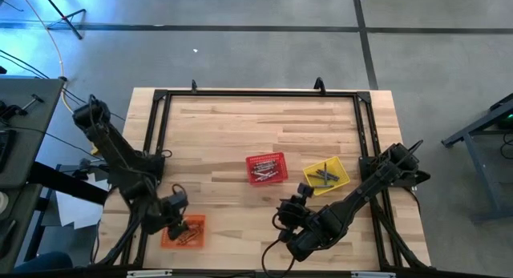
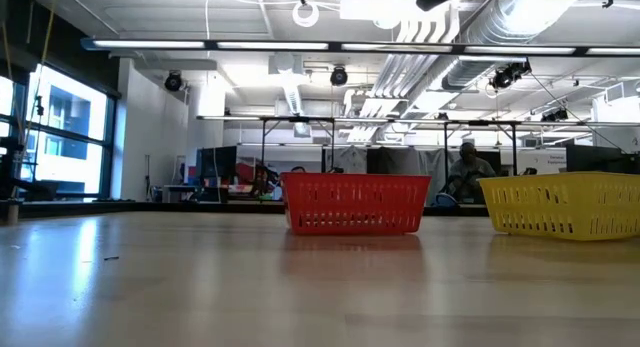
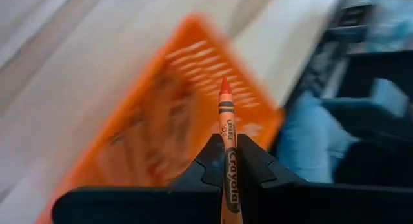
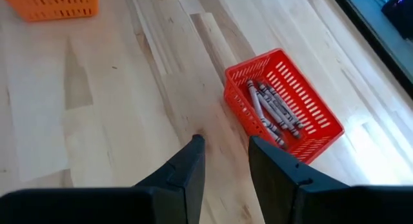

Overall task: Sort crayons
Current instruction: Put the orange crayon into the orange bin, then return to Home Position

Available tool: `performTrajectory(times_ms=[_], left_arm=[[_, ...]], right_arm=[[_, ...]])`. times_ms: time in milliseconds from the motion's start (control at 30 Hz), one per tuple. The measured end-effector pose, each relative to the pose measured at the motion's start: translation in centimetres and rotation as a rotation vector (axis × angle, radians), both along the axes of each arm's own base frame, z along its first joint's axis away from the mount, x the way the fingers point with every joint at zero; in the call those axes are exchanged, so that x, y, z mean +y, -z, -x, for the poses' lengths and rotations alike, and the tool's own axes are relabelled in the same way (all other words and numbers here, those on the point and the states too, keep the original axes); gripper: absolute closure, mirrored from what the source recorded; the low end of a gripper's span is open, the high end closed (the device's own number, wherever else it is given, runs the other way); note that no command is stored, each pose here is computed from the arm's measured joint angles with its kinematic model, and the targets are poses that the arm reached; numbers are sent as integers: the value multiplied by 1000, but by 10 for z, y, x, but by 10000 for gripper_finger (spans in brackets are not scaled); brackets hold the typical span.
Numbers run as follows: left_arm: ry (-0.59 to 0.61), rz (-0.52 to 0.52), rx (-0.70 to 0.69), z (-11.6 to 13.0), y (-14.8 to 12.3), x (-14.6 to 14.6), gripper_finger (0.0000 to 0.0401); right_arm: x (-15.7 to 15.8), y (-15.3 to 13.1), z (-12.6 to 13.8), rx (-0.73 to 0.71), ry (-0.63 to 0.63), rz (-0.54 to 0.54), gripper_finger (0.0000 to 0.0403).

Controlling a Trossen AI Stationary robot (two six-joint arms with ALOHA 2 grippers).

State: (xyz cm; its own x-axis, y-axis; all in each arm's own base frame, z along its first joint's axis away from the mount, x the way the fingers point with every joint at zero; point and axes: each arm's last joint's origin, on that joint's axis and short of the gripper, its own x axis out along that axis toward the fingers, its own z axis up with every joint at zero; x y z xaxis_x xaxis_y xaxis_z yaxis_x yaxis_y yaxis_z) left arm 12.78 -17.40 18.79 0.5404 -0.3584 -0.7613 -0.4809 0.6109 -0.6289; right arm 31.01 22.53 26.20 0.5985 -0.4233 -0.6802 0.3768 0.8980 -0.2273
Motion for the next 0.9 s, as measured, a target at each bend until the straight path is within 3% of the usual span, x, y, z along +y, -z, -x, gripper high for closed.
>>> performTrajectory(times_ms=[167,333,767,900], left_arm=[[-48,-26,107,15,6,0,401],[-42,21,140,18,5,-3,393],[-57,70,170,14,4,-3,326],[-5,72,187,14,4,-3,309]], right_arm=[[3,0,2,-6,8,-24,291],[9,0,7,-6,-12,-24,291],[17,1,13,12,-46,-46,291],[18,2,14,44,-58,-72,291]])
